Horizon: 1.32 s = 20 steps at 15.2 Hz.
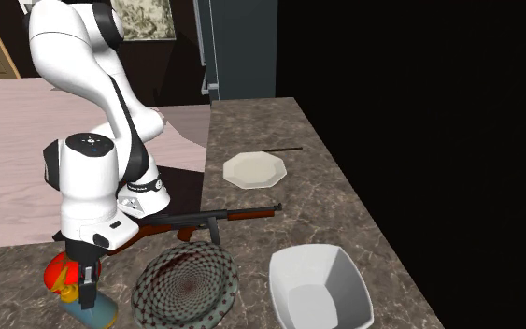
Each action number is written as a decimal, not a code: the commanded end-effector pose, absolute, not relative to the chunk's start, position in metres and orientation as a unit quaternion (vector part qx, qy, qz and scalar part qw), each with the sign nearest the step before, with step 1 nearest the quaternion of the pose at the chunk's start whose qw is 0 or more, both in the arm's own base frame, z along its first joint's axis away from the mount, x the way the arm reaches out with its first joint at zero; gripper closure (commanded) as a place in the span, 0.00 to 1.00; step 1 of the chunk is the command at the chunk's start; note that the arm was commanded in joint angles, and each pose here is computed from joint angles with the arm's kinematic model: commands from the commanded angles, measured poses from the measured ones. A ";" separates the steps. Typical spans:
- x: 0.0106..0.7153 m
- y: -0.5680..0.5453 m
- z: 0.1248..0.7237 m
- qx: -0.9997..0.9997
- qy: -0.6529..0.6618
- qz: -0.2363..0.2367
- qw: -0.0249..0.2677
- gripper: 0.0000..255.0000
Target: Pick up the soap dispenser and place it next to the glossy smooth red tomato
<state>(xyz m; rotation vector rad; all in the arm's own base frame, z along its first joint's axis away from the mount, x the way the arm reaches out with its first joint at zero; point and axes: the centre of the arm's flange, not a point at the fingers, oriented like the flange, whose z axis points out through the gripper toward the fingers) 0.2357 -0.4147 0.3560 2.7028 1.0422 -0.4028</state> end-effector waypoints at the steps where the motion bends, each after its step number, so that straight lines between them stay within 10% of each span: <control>1: 0.236 -0.415 0.356 0.919 0.354 -0.137 0.108 1.00; 4: 0.236 -0.415 0.356 0.919 0.354 -0.137 0.108 1.00; 5: 0.236 -0.415 0.356 0.919 0.354 -0.137 0.108 0.00; 20: 0.244 -0.400 0.403 0.919 0.354 -0.137 0.108 0.00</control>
